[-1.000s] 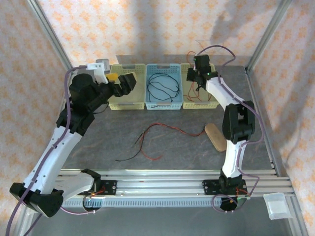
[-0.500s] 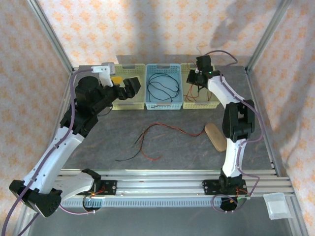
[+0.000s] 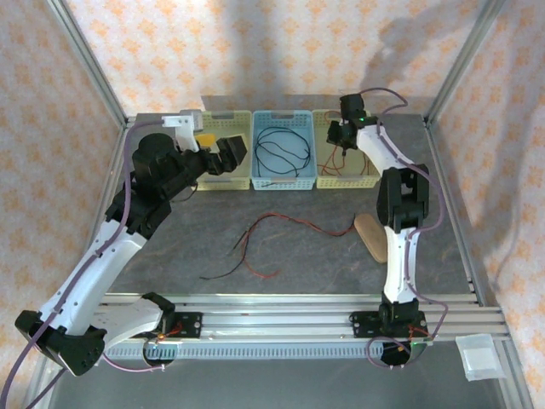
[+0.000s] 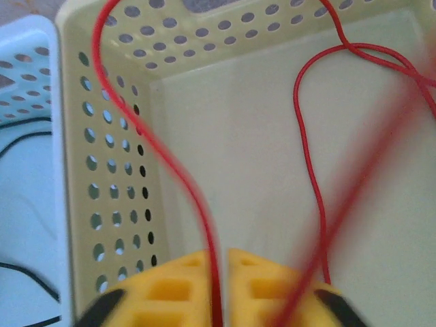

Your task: Untangle the cables

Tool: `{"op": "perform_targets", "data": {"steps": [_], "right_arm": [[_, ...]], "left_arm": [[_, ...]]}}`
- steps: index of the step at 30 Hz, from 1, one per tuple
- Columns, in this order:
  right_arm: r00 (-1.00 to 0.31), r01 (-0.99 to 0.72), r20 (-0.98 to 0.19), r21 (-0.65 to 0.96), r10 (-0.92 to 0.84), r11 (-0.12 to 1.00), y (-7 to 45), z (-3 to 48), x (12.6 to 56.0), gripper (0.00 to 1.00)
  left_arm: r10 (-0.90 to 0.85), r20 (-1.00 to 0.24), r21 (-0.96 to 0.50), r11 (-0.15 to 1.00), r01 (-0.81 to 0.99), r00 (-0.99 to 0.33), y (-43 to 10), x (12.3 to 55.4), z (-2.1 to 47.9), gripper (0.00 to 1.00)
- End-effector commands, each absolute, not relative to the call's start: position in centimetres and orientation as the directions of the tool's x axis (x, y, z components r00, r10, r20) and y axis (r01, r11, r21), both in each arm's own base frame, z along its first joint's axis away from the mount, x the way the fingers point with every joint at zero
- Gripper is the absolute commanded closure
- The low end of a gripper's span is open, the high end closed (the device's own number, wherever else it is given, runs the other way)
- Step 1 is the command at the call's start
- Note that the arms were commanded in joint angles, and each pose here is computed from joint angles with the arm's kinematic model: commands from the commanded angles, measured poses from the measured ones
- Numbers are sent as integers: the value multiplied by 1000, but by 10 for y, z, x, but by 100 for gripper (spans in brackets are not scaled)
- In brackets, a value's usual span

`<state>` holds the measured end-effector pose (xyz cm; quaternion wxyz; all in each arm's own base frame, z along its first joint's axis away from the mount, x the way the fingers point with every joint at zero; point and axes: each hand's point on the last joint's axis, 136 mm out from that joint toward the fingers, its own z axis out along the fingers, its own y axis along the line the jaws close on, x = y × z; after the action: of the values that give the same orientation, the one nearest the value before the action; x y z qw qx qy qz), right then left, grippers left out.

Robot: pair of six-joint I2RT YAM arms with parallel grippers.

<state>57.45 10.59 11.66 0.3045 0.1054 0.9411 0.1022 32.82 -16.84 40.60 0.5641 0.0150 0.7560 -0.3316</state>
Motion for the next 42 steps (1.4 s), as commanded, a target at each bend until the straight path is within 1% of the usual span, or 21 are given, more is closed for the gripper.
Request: {"op": "perform_targets", "data": {"steps": [1,3,6,12,15,20,22,23,25,26,27,30,33,37,40,42], "right_arm": [[-801,134,-548,226,240,965,103,122,571,69],[-790,127,-560,247,248,961,105,133,572,58],[-779,108,-571,285,259,952,111,154,570,43],[-769,70,-568,383,294,921,123,188,548,17],[-766,77,-567,387,302,919,119,196,531,13],[-722,109,-621,335,306,936,100,218,509,13],[-703,107,-645,319,298,942,96,227,504,18],[-690,99,-660,319,296,943,95,232,504,23],[-673,84,-679,324,294,942,96,233,508,38],[-675,72,-679,330,290,941,99,231,512,47],[-683,63,-671,339,288,939,102,227,518,55],[-721,34,-629,386,290,922,118,207,541,70],[-738,5,-591,477,325,879,136,195,566,79],[-763,-23,-541,571,355,821,156,184,586,86],[-780,-8,-505,599,370,801,161,169,593,96],[-795,3,-483,603,368,798,163,157,595,100]], "left_arm": [[-369,-865,-488,772,407,-339,-171,329,412,1],[-369,-864,-491,770,407,-343,-173,329,410,0],[-361,-864,-486,778,398,-350,-174,330,405,1],[-300,-874,-436,832,342,-383,-182,337,384,1],[-269,-872,-419,842,339,-410,-194,340,371,1],[-222,-864,-395,856,333,-452,-214,345,350,2],[-209,-859,-388,862,327,-467,-222,348,342,5],[-200,-857,-381,866,324,-474,-227,350,338,7],[-174,-854,-366,871,327,-491,-241,351,327,10],[-164,-851,-361,873,328,-499,-249,351,322,11],[-156,-847,-359,873,331,-509,-257,350,316,12],[-158,-830,-380,862,335,-535,-275,348,301,12],[-192,-809,-428,841,332,-555,-280,342,290,11],[-210,-793,-446,840,310,-572,-273,335,278,11],[-217,-789,-446,846,293,-575,-265,330,272,11],[-212,-786,-439,853,282,-581,-262,328,267,11]]}}
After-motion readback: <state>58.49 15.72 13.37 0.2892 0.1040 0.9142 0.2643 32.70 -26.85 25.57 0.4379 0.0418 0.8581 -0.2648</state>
